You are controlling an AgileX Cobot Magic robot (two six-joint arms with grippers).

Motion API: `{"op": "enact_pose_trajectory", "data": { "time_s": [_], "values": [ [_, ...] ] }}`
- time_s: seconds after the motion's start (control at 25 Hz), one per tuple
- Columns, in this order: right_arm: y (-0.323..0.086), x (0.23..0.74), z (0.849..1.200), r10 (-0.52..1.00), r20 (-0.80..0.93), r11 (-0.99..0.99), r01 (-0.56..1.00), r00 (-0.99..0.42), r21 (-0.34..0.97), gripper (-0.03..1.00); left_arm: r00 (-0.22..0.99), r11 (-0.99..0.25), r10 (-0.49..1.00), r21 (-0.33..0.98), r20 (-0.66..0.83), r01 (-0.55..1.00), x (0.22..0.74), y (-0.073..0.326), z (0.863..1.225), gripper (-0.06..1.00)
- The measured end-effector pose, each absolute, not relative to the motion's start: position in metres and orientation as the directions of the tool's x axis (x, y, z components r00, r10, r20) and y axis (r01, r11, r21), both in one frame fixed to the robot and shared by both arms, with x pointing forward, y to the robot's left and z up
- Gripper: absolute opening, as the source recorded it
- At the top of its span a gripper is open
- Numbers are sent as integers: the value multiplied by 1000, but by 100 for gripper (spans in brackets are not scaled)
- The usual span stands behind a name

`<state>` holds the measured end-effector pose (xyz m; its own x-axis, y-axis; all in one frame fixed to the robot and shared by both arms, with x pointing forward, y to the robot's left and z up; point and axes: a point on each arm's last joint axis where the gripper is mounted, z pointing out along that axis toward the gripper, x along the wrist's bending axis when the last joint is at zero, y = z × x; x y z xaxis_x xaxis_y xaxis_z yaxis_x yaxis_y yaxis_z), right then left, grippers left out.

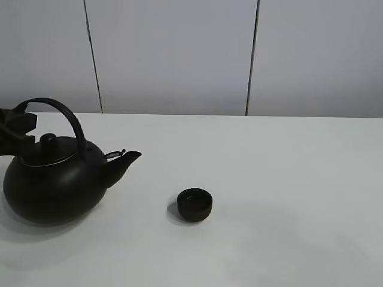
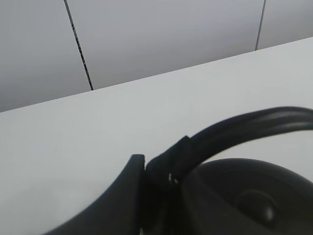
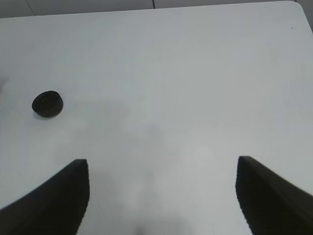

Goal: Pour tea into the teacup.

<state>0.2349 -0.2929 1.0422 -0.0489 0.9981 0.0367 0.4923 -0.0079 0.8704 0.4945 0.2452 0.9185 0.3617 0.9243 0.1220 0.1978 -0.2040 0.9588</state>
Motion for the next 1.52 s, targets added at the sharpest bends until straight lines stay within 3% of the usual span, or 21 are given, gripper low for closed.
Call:
{"op": "enact_pose_trajectory", "data": {
  "time_s": [1.04,1.28,1.52],
  "values": [
    [-293,235,1042,998,37,-8,492,-49,870,57,358,-223,924,949,133,222,496,246,906,12],
    [-293,235,1042,998,37,-8,492,-49,870,57,377,-204,918,963,125,178,497,243,910,31],
    [-293,235,1042,998,37,-8,492,-49,870,57,375,-187,920,969,114,165,491,244,910,35]
  ]
}}
